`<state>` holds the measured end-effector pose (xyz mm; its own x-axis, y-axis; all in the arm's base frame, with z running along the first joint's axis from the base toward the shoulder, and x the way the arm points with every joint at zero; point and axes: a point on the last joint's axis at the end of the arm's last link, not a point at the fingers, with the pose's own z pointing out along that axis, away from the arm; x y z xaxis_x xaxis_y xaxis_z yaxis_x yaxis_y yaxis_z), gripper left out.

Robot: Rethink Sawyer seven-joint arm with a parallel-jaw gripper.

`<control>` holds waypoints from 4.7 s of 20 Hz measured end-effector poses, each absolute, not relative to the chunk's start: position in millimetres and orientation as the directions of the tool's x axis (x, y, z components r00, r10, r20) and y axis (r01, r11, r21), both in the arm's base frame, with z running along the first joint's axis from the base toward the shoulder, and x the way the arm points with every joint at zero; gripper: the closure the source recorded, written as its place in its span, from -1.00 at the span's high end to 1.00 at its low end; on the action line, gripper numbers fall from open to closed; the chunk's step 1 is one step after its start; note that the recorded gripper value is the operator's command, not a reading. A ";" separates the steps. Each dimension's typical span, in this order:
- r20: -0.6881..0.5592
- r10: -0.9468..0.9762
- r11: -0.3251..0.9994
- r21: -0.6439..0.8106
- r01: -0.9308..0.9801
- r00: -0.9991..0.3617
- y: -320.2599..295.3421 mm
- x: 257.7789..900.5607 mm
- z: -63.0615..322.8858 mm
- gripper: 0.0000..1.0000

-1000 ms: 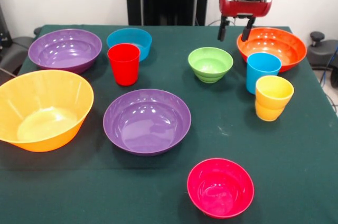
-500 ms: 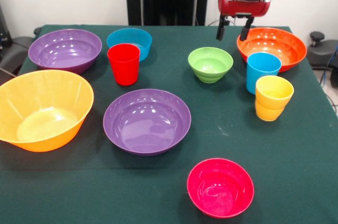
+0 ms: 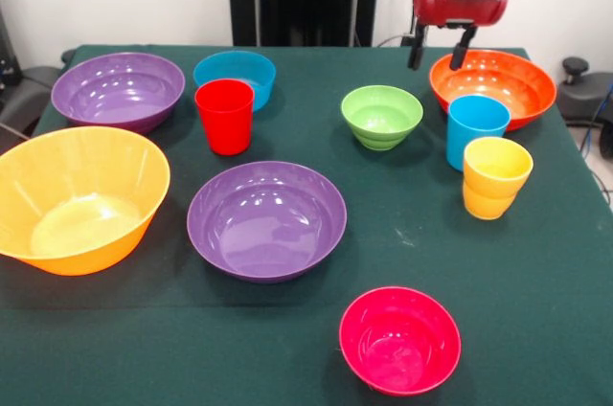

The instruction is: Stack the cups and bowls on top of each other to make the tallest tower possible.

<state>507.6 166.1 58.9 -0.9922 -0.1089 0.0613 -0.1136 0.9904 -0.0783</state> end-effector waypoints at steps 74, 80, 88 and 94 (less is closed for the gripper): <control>0.130 -0.140 0.982 -0.112 -0.155 -0.982 172.7 472.0 21.8 1.00; 0.130 -0.146 0.980 -0.114 -0.161 -0.981 175.2 470.7 21.9 1.00; 0.132 -0.155 0.978 -0.116 -0.170 -0.979 179.0 468.5 21.6 1.00; 0.140 -0.158 0.977 -0.120 -0.176 -0.977 178.6 463.1 12.6 1.00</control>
<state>463.1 178.6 12.6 -0.9774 -0.1584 0.1403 -0.1756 0.9771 -0.1205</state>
